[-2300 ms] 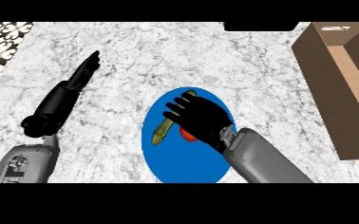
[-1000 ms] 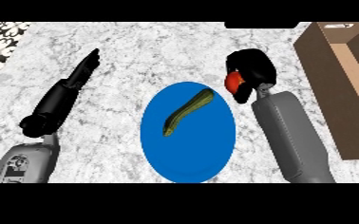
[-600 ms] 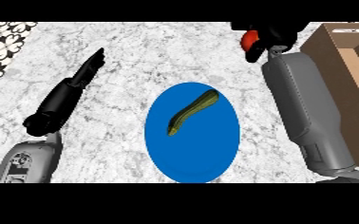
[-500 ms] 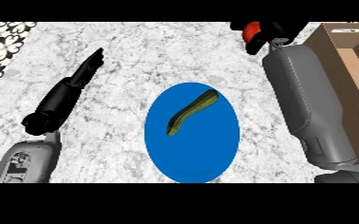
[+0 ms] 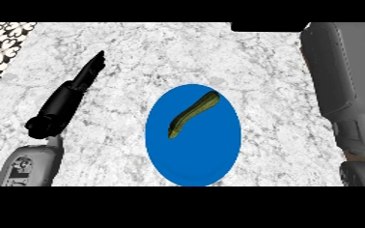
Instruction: Pick the tomato from the plate and place it in the cardboard box
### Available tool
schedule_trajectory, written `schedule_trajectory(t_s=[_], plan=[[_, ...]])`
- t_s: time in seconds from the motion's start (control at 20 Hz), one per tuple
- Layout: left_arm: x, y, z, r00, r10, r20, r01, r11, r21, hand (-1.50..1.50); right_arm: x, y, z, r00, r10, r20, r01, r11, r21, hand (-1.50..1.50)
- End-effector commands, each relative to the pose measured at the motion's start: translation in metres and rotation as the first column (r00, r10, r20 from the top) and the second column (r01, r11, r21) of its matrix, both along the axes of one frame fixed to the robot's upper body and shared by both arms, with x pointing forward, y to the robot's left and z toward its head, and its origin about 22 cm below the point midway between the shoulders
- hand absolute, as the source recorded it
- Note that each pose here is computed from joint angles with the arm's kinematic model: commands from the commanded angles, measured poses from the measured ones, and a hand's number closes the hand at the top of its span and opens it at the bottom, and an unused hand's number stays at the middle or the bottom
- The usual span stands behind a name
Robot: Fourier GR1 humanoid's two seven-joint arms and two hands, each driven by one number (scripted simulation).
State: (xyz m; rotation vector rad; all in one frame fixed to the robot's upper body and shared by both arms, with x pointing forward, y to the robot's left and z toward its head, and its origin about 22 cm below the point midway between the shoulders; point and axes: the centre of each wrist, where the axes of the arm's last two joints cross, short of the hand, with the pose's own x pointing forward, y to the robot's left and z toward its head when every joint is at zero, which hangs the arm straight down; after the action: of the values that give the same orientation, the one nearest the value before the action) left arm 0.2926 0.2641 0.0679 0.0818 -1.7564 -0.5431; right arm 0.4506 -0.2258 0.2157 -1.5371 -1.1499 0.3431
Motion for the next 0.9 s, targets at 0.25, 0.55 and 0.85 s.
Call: schedule_trajectory(t_s=[0.25, 0.55, 0.85], plan=[[0.001, 0.009, 0.0, 1.0, 0.013, -0.005, -0.013, 1.0, 0.006, 0.0, -0.007, -0.094, 0.019, 0.969, -0.232, 0.086, 0.223, 0.97, 0.097, 1.5], [-0.001, 0.022, -0.005, 1.0, 0.011, -0.012, -0.011, 1.0, -0.007, 0.0, -0.026, -0.164, 0.004, 0.962, -0.246, -0.116, 0.252, 0.967, 0.041, 1.5], [0.008, 0.009, 0.012, 1.0, 0.025, 0.005, -0.025, 1.0, -0.001, 0.0, -0.038, -0.198, -0.004, 0.912, -0.185, -0.366, 0.27, 0.943, 0.196, 1.5]])
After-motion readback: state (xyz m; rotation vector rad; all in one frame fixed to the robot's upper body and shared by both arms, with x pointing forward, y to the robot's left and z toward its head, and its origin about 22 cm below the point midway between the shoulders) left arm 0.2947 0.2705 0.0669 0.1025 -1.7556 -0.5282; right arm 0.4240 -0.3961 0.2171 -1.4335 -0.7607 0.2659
